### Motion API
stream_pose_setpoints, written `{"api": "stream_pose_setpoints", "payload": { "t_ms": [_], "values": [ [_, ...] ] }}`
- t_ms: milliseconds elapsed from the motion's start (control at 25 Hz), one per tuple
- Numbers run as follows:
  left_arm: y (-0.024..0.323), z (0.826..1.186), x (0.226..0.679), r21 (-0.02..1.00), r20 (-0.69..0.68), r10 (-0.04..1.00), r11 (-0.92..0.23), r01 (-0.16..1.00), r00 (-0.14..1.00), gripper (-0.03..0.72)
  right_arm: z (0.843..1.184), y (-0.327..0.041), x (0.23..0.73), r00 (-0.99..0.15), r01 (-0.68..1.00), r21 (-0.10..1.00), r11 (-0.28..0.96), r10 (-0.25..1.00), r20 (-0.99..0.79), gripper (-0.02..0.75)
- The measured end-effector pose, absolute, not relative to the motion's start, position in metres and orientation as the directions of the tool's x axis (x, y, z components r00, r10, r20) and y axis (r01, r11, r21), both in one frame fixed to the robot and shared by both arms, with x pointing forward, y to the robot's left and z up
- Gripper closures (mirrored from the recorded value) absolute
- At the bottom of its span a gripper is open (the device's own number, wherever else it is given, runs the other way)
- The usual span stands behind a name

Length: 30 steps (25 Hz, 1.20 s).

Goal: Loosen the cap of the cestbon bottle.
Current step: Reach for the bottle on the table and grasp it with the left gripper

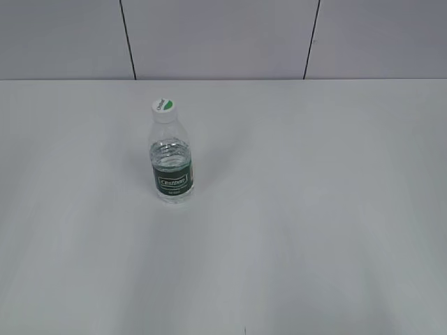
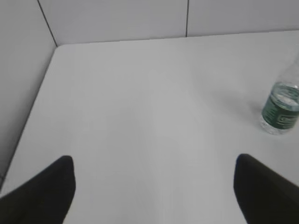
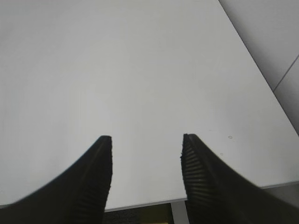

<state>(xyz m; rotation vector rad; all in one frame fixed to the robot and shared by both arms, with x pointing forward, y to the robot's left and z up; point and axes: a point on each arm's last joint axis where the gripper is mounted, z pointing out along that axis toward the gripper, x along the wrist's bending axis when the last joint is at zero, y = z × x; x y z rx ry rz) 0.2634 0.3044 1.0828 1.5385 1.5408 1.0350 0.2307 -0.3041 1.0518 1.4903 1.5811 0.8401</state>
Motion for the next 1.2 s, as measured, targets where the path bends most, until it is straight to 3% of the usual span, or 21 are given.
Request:
{"api": "stream_pose_setpoints", "payload": {
  "t_ms": [560, 960, 1200],
  "values": [
    [0.308, 1.089, 0.382, 0.932, 0.101, 0.995, -0.088, 0.353, -0.019, 0.097, 1.052, -0.304, 0.231, 0.003, 0.471, 0.877, 0.09, 0.995, -0.103, 0.365],
    [0.308, 1.044, 0.481, 0.913, 0.133, 0.991, -0.136, 0.384, 0.034, 0.098, 1.052, -0.304, 0.231, 0.003, 0.471, 0.877, 0.09, 0.995, -0.103, 0.365],
    [0.308, 1.036, 0.528, 0.905, 0.164, 0.984, -0.175, 0.387, 0.063, 0.099, 1.052, -0.304, 0.231, 0.003, 0.471, 0.877, 0.09, 0.995, -0.103, 0.365]
  ]
}}
